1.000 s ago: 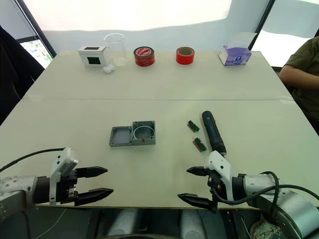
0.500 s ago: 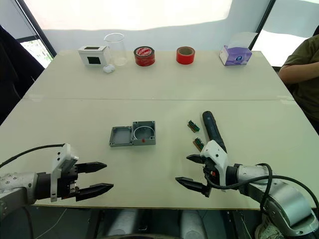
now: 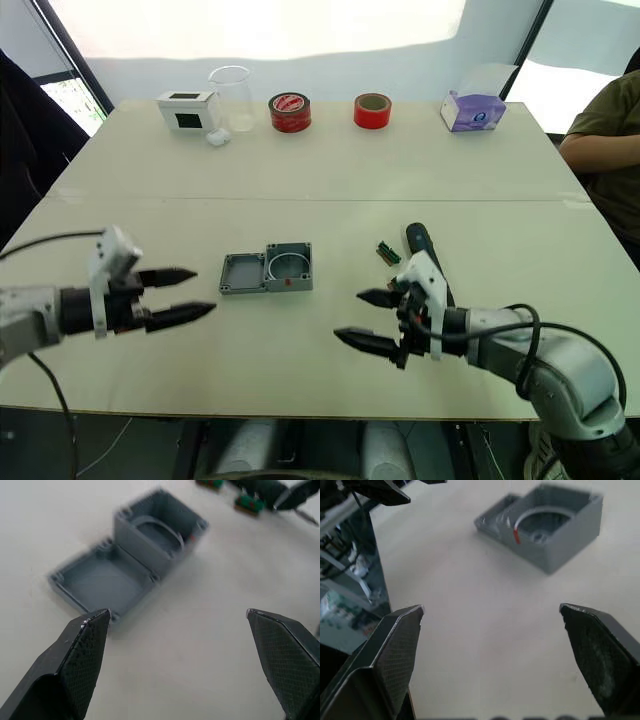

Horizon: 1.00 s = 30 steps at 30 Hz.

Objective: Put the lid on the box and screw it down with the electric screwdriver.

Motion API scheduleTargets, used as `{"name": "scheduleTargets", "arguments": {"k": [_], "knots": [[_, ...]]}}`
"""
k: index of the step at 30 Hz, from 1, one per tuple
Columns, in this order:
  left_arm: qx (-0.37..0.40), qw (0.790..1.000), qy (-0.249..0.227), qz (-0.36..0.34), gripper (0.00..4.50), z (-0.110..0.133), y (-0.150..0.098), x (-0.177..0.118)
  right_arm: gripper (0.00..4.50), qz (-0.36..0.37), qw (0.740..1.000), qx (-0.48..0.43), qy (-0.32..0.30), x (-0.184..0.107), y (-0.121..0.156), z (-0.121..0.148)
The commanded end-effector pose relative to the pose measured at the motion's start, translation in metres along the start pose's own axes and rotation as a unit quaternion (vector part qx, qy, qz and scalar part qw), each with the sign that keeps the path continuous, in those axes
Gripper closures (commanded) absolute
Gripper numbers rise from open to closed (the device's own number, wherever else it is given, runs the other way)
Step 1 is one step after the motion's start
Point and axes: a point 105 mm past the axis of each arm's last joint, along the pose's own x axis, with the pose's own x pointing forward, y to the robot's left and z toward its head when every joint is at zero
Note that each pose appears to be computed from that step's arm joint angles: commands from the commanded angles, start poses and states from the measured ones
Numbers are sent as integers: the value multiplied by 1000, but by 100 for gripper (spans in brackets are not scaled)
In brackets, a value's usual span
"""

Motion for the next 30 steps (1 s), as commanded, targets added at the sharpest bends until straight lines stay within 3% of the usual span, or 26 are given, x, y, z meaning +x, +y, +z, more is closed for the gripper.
{"name": "scheduleTargets", "arguments": {"k": [1, 4, 10, 13, 16, 25, 28, 30], "knots": [[152, 988, 13, -5, 3, 44, 10, 15, 0, -12, 995, -94, -24, 5, -2, 36], [227, 968, 90, -61, 3, 46, 2, 41, 0, -12, 991, -132, -1, 15, 2, 34], [272, 943, 130, -141, 3, 54, -14, 78, 0, -18, 987, -157, 10, 27, 7, 27], [285, 924, 189, -173, 3, 33, -17, 107, 0, -60, 985, -162, 7, 24, 1, 22], [285, 909, 234, -197, 3, 22, -19, 114, 0, -77, 985, -157, -5, 23, 4, 21], [318, 891, 243, -215, 3, 13, -21, 132, 0, -120, 981, -154, -17, 19, 4, 20], [328, 887, 243, -216, 67, 11, -21, 140, 0, -128, 980, -154, -20, 17, 4, 20], [331, 886, 242, -217, 149, 11, -22, 142, 0, -130, 979, -153, -21, 17, 4, 20]]}}
